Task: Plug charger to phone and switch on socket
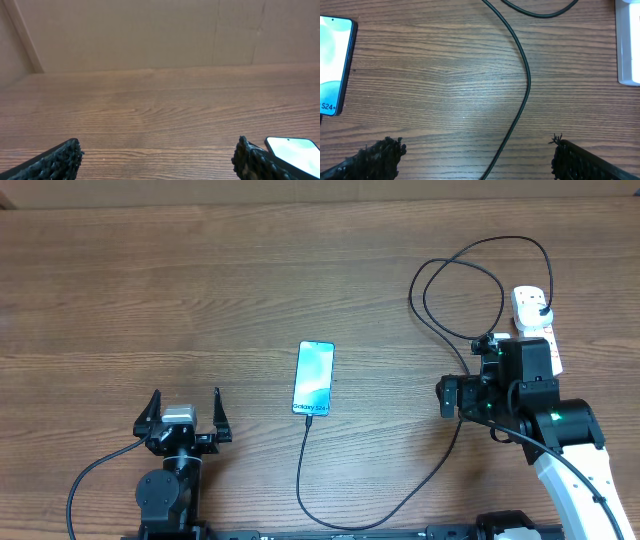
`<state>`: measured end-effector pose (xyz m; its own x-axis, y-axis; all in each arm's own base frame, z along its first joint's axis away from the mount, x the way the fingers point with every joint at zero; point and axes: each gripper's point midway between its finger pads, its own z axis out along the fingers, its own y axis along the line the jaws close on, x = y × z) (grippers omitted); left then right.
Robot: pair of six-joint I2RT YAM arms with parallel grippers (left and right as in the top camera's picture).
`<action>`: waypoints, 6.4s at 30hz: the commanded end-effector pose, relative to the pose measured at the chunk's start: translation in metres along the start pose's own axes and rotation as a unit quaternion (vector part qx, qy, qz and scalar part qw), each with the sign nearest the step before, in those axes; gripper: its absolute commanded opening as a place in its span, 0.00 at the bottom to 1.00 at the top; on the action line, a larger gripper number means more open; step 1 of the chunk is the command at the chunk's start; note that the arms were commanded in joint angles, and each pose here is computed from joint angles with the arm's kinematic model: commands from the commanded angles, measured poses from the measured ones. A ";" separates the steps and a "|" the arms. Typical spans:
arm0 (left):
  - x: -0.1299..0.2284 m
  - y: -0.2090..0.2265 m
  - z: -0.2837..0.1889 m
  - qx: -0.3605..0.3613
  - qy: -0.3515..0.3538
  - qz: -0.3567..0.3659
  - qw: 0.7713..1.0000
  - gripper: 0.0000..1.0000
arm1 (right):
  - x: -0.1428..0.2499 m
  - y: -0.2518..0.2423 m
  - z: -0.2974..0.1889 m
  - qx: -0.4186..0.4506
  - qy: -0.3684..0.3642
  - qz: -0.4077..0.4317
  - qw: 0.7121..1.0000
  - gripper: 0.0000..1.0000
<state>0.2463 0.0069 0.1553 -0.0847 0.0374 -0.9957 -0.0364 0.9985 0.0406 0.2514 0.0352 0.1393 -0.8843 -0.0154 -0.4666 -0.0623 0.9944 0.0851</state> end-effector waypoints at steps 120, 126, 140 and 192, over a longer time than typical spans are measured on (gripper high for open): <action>-0.001 0.000 0.000 0.000 -0.004 0.013 1.000 1.00 | -0.006 0.021 -0.032 -0.077 -0.502 -0.056 0.860 1.00; -0.001 0.000 0.000 0.000 -0.004 0.013 1.000 1.00 | -0.006 0.021 -0.032 -0.077 -0.502 -0.056 0.860 1.00; -0.001 0.000 0.000 0.000 -0.004 0.013 1.000 1.00 | -0.006 0.021 -0.032 -0.077 -0.502 -0.056 0.860 1.00; -0.001 0.000 0.000 0.000 -0.004 0.013 1.000 1.00 | -0.006 0.021 -0.032 -0.077 -0.501 -0.056 0.860 1.00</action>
<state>0.2463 0.0069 0.1553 -0.0847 0.0378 -0.9957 -0.0363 0.9985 0.0410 0.2401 0.0539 0.1746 -0.0338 0.0688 -0.9971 -0.2567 0.9636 0.0752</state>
